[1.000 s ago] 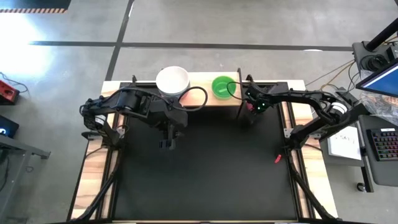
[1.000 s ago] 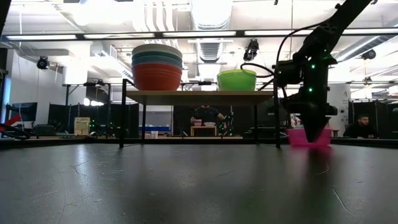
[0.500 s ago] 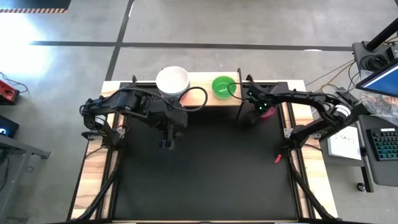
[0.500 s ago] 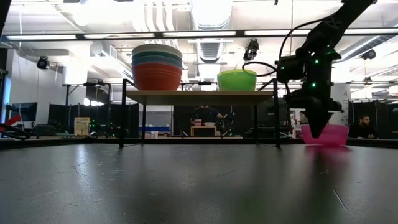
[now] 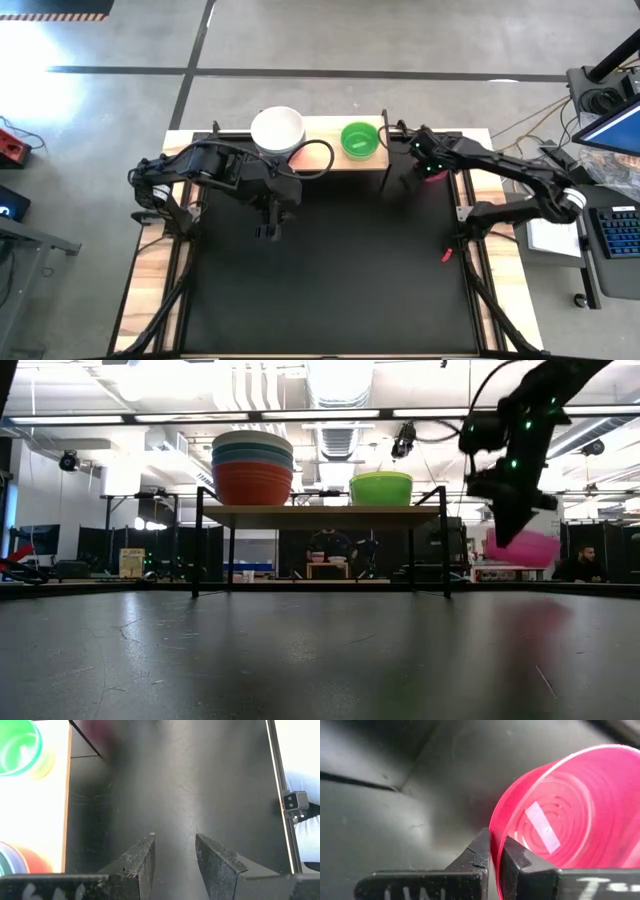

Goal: Place and stack bowls onto a shelf
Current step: Stack the pink bowl on top of the green bowl on the shelf

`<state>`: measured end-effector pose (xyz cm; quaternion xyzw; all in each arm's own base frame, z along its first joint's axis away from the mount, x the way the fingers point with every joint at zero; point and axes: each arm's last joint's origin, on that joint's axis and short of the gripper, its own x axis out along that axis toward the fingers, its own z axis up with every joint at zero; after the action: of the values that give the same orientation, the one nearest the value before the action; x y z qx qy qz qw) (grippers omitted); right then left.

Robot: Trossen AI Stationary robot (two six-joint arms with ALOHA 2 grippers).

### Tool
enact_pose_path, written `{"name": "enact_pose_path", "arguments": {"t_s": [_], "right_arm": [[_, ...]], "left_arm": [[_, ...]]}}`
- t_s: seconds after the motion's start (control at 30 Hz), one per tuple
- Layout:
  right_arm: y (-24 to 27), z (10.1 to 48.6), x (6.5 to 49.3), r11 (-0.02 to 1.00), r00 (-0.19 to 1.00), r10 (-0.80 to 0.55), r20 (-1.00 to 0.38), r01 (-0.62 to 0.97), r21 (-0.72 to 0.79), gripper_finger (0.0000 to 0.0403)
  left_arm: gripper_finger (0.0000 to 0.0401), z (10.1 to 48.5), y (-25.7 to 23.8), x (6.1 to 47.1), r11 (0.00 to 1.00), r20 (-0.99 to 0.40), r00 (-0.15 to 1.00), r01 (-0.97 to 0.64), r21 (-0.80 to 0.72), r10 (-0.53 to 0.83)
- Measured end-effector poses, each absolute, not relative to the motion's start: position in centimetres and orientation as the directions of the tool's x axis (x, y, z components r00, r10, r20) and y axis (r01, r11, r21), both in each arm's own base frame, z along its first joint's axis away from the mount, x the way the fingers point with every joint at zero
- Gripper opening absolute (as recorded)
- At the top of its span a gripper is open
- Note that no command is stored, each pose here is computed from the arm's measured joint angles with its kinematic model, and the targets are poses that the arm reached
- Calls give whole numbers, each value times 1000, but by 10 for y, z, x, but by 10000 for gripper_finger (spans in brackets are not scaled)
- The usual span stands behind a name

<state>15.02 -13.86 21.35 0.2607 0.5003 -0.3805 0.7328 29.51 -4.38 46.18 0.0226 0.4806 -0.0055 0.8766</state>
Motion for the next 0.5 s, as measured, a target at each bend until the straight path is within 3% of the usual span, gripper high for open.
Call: {"name": "enact_pose_path", "arguments": {"t_s": [0.3,0.5], "right_arm": [[-141,292,154,575,382,-450,-808,816,65,8],[-139,352,169,656,495,-506,-706,752,57,8]], "left_arm": [[123,462,-44,295,999,-843,538,31,35,13],[123,462,-44,295,999,-843,538,31,35,13]]}}
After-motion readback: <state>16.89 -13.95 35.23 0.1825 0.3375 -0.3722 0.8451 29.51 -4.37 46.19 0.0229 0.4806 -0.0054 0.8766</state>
